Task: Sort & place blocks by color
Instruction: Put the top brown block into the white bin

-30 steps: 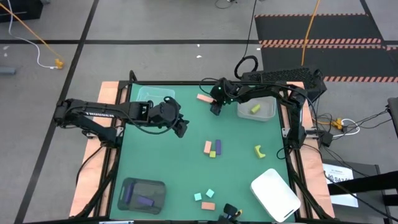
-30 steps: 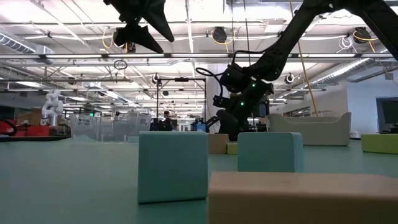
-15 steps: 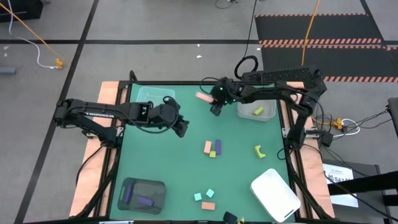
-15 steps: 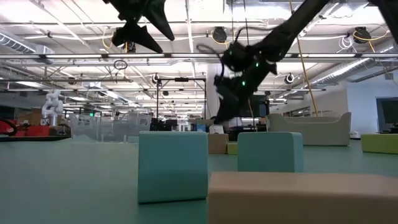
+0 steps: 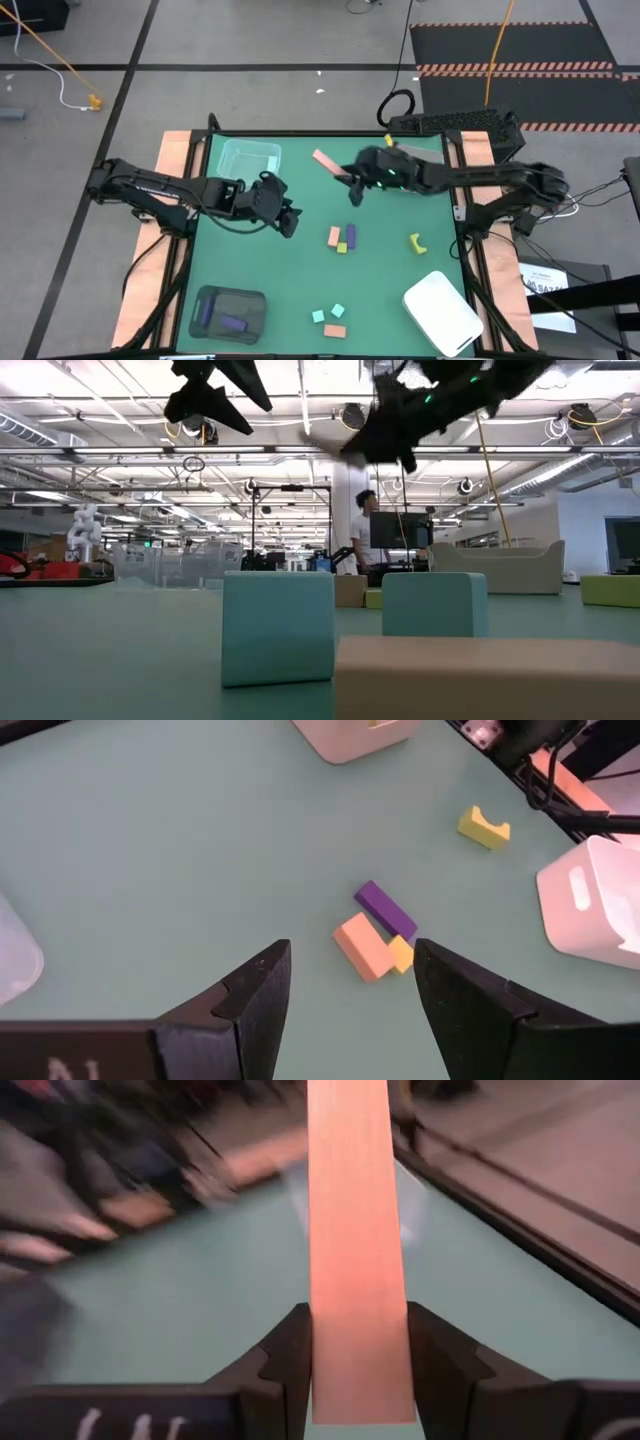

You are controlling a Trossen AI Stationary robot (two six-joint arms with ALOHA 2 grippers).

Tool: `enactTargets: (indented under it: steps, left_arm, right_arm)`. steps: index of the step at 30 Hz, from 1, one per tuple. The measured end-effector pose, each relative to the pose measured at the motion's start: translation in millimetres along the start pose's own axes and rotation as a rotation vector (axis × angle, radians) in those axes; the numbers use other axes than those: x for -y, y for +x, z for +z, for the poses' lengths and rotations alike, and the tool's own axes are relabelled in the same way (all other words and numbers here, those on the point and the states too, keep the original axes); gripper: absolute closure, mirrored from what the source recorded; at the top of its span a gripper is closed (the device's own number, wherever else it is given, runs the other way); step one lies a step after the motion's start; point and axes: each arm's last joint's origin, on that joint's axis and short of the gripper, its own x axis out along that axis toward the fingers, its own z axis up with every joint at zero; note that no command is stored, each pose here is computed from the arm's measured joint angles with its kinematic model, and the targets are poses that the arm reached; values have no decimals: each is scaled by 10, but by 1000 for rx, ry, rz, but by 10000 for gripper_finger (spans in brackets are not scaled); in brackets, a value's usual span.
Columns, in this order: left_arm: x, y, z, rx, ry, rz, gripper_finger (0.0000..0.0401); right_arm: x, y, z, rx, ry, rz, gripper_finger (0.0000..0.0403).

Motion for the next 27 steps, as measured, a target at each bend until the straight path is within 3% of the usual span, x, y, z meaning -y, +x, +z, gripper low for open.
enactTargets:
  steps: [8,11,19,22,27]
  left_arm:
    - [92,-57,-98,23,15,-1,187]
    - [99,-65,-105,42,19,13,187]
    - [105,-65,-91,64,11,15,187]
    - [105,-65,-92,64,11,15,187]
    - [102,-65,-97,60,25,19,187]
  right_arm:
    - [-429,-501,-236,368,83,333,290]
    - [-536,-613,-350,430,93,429,290]
    - [-705,-681,-482,408,130,526,290]
    - [-732,-695,-497,372,209,558,290]
    - [-770,-688,-633,116,399,645,290]
